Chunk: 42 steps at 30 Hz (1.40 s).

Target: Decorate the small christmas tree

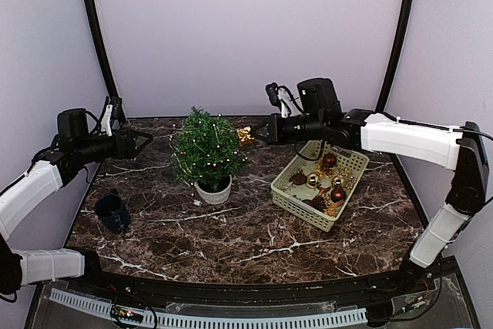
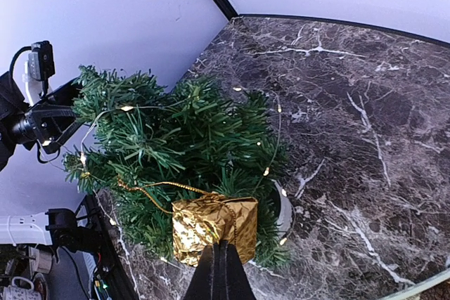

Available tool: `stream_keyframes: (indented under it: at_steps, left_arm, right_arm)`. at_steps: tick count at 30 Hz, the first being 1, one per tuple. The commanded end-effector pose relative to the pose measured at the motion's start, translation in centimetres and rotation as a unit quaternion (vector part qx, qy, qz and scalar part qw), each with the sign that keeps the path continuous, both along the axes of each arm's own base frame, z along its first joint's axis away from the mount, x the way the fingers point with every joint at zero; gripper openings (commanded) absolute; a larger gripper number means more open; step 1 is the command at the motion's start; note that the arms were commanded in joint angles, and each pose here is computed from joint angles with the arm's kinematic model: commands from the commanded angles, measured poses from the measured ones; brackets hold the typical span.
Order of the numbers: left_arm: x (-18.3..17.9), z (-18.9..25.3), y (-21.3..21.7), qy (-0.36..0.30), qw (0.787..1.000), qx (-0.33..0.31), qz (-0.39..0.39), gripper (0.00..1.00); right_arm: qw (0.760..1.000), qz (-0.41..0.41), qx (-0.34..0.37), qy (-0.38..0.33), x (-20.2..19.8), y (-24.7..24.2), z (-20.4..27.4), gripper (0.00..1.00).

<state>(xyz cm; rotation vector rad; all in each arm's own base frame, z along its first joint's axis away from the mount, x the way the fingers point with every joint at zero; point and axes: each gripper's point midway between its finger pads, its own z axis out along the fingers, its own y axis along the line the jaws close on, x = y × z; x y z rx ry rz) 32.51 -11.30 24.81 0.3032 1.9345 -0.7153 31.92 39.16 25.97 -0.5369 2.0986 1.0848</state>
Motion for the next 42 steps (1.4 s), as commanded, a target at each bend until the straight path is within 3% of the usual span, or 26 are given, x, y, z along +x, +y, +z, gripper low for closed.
stream_keyframes:
  at_steps: [1,22,30,33,42]
  left_arm:
    - [-0.3,0.3,-0.2,-0.012,1.0,-0.004,-0.01,0.89]
    - [-0.6,0.3,-0.6,-0.009,1.0,-0.012,-0.023,0.89]
    - [-0.6,0.3,-0.6,-0.009,1.0,-0.013,-0.024,0.89]
    - [-0.6,0.4,-0.6,-0.011,1.0,-0.011,-0.022,0.89]
    - [-0.5,0.5,-0.5,-0.012,1.0,-0.01,-0.018,0.89]
  right_arm:
    - [0.998,0.034,0.05,-0.018,-0.2,2.6,2.7,0.0]
    - [0.998,0.053,0.03,0.02,0.8,5.6,-2.1,0.0]
    - [0.998,0.053,0.031,0.019,0.7,5.5,-1.5,0.0]
    - [0.998,0.052,0.035,0.008,0.5,5.1,-0.5,0.1]
    - [0.999,0.026,0.019,0.002,-0.3,2.7,0.7,0.27]
